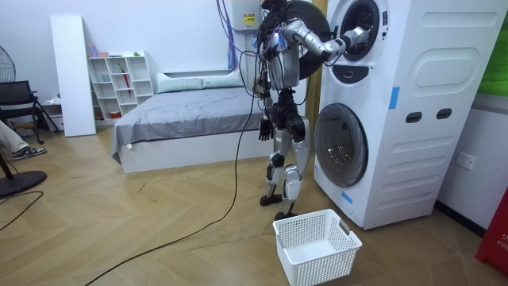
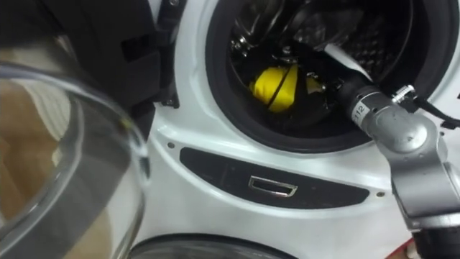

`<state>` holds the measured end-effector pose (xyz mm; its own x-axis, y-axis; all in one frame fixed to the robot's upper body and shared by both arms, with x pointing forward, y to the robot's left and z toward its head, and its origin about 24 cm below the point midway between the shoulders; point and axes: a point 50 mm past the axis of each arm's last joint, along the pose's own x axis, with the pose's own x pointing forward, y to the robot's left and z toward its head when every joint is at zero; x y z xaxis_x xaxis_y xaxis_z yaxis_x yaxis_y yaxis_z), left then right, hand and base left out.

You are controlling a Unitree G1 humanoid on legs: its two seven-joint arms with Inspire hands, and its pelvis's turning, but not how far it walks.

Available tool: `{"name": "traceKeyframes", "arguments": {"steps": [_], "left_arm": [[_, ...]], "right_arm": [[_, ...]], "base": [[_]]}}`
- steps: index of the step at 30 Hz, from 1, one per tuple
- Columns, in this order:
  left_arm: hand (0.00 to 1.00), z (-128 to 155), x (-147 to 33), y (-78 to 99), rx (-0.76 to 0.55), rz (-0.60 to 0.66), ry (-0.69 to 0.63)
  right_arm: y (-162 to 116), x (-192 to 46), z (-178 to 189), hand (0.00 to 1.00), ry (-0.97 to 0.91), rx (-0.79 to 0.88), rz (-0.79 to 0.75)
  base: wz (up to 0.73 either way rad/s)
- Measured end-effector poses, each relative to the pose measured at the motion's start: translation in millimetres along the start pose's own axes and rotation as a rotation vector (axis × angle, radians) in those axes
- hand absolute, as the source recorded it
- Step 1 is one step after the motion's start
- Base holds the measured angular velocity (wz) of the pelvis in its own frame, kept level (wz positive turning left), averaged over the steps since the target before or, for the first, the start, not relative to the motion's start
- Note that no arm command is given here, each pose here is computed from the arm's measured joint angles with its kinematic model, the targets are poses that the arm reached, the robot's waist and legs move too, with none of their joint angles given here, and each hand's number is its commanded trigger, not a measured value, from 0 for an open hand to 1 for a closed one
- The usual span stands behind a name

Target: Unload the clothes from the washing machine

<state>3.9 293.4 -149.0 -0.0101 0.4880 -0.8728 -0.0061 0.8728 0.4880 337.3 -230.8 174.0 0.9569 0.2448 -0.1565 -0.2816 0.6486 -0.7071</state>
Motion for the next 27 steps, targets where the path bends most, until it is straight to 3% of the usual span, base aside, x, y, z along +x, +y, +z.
{"name": "traceKeyframes", "arguments": {"steps": [2,9,14,27], "left_arm": [[0.0,3.5,0.8,1.0,0.002,-0.008,0.009],[0.0,11.1,1.8,8.7,0.039,-0.018,0.024],[0.0,14.7,1.7,9.3,0.048,-0.024,0.017],[0.0,32.8,0.2,9.1,0.089,-0.011,-0.057]], "right_arm": [[-0.5,1.5,-6.4,1.0,0.047,0.0,0.061],[-3.6,4.5,-14.2,1.0,0.158,0.007,0.165],[-8.2,3.8,-7.6,1.0,0.179,-0.09,0.133],[-7.8,1.6,0.6,1.0,0.149,-0.158,0.065]], "base": [[0.02],[0.0],[0.01],[-0.01]]}}
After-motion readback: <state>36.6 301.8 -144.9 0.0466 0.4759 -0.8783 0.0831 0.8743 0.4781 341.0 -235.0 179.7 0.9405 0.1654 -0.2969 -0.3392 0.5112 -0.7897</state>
